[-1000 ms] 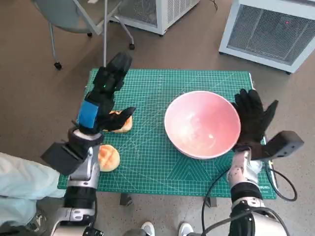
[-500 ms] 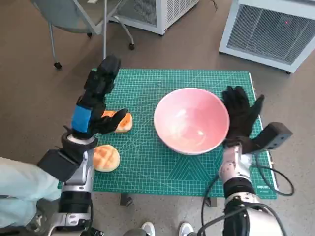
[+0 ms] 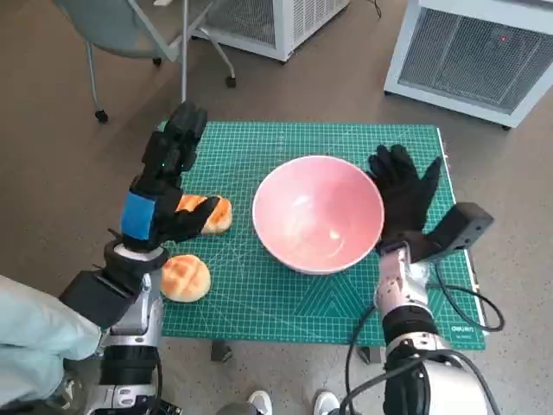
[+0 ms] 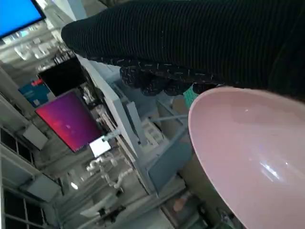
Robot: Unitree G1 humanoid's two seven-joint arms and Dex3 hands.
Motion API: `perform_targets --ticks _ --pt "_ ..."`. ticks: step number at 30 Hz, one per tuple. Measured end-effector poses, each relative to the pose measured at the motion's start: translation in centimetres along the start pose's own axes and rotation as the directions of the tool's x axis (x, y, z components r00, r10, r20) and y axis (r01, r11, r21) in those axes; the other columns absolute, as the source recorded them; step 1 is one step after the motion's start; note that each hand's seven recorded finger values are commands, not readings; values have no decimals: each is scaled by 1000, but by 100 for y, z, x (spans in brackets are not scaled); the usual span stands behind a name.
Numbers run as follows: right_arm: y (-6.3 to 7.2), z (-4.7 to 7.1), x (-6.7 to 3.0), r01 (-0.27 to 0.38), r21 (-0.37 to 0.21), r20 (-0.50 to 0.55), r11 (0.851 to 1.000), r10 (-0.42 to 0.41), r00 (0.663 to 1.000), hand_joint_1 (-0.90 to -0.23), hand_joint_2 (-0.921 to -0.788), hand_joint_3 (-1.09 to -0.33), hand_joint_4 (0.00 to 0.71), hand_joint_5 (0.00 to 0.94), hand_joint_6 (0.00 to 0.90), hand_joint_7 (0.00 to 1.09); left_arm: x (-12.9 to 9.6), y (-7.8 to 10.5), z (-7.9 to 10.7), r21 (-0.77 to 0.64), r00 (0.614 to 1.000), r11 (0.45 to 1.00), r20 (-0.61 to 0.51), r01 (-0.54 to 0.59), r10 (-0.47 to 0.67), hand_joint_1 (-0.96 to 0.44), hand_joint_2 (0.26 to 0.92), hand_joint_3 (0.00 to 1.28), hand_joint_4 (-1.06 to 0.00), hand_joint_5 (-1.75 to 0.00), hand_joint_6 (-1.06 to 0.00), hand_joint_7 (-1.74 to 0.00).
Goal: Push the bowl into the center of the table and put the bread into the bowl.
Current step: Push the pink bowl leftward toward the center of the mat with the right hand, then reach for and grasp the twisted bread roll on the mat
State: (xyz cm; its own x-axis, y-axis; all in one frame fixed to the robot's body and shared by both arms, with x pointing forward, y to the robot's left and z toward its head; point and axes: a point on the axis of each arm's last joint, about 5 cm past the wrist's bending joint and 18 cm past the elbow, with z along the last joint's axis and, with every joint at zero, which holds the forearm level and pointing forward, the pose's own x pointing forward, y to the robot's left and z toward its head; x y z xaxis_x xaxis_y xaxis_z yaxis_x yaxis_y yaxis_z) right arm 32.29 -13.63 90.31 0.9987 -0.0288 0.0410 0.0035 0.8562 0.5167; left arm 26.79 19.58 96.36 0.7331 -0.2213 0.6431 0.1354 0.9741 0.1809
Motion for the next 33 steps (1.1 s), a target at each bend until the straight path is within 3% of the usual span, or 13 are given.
perform_targets --ticks 12,19,25,30,33 --pt "5 6 8 -15 -46 -22 999 14 1000 -537 -921 -814 158 1 236 295 -5 -9 -5 -2 1000 1000 -5 -2 2 -650 921 371 -189 0 -143 -204" --pt "-81 108 36 -8 -76 6 997 9 1000 -544 -921 -824 135 0 214 276 -3 -27 -9 -6 1000 1000 -5 0 0 -649 921 371 -193 -2 -150 -195" --pt "-142 256 70 -39 -101 98 994 49 994 -539 -921 -831 98 0 194 266 -13 -28 -28 -6 1000 1000 -14 -1 1 -641 921 373 -192 -1 -154 -186" --pt "-128 385 95 -77 -140 220 987 107 970 -603 -921 -752 98 4 191 277 -19 -37 -58 -7 1000 1000 -28 -4 4 -638 921 374 -193 -1 -160 -181" --pt "-94 481 105 -106 -185 314 977 161 936 -634 -921 -711 119 13 197 291 -4 -55 -68 -11 1000 1000 -30 1 -1 -637 921 375 -194 -1 -162 -178"
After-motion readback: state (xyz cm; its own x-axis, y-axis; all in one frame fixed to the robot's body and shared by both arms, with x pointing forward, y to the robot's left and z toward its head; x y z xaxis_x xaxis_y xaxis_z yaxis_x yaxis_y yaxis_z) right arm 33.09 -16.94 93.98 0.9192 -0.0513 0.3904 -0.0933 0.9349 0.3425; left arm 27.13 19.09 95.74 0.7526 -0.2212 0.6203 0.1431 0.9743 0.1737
